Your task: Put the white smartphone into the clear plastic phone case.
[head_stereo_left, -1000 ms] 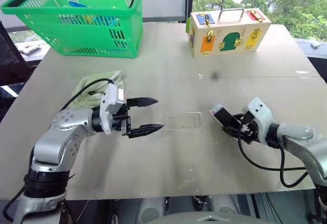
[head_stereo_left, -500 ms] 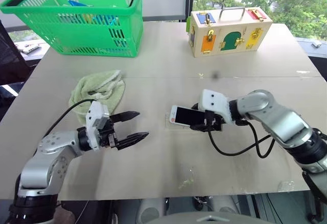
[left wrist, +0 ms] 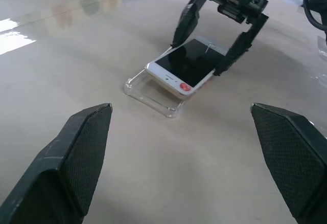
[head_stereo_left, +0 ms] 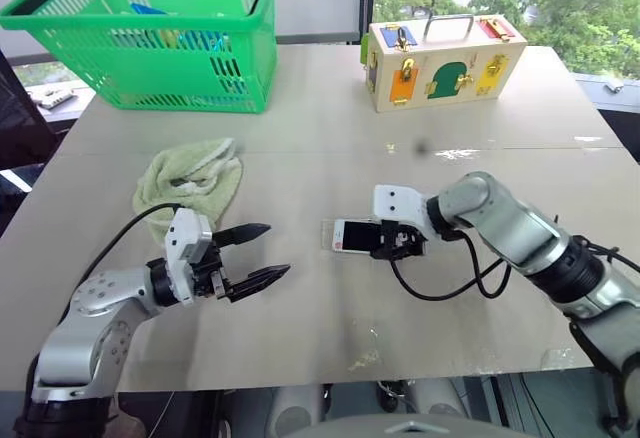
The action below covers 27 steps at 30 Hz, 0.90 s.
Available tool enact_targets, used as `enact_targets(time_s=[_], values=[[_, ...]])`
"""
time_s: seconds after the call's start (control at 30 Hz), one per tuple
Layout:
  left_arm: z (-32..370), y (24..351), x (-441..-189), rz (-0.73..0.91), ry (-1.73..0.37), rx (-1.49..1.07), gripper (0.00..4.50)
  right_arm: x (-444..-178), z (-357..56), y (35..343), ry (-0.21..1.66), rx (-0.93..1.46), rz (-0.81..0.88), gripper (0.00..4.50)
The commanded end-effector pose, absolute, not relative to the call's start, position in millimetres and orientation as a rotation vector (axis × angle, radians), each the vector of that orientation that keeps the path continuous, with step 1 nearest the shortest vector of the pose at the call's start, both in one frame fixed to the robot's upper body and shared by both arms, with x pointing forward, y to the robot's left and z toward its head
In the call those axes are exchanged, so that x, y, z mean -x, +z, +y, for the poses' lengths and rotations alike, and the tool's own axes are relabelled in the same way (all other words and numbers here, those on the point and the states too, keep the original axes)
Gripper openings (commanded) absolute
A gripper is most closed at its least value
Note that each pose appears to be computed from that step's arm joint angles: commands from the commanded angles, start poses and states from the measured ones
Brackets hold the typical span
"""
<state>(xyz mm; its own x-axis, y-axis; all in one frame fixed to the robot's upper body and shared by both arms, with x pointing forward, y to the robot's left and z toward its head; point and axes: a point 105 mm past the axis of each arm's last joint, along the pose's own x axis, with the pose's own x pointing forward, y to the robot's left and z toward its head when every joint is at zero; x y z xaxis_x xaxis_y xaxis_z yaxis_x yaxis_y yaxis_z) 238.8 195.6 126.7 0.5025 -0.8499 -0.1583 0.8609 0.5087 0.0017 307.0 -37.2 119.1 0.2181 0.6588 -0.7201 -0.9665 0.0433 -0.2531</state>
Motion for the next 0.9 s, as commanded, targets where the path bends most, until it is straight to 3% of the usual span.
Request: enact_targets(time_s=[0.03,0.67,0.9], values=[[192,133,-237,0.114,-1.053,-0.105,4.5,-312,-36,124,1.299,0.845,0.471,2.78],[188,128,-238,0.124,-1.064,-0.101,4.5,-309,-41,104,1.398,1.07,0.554,2.78],[187,127,-238,0.123,-1.063,-0.103,4.5,-317,-36,102,1.361,0.944,0.618,2.78]])
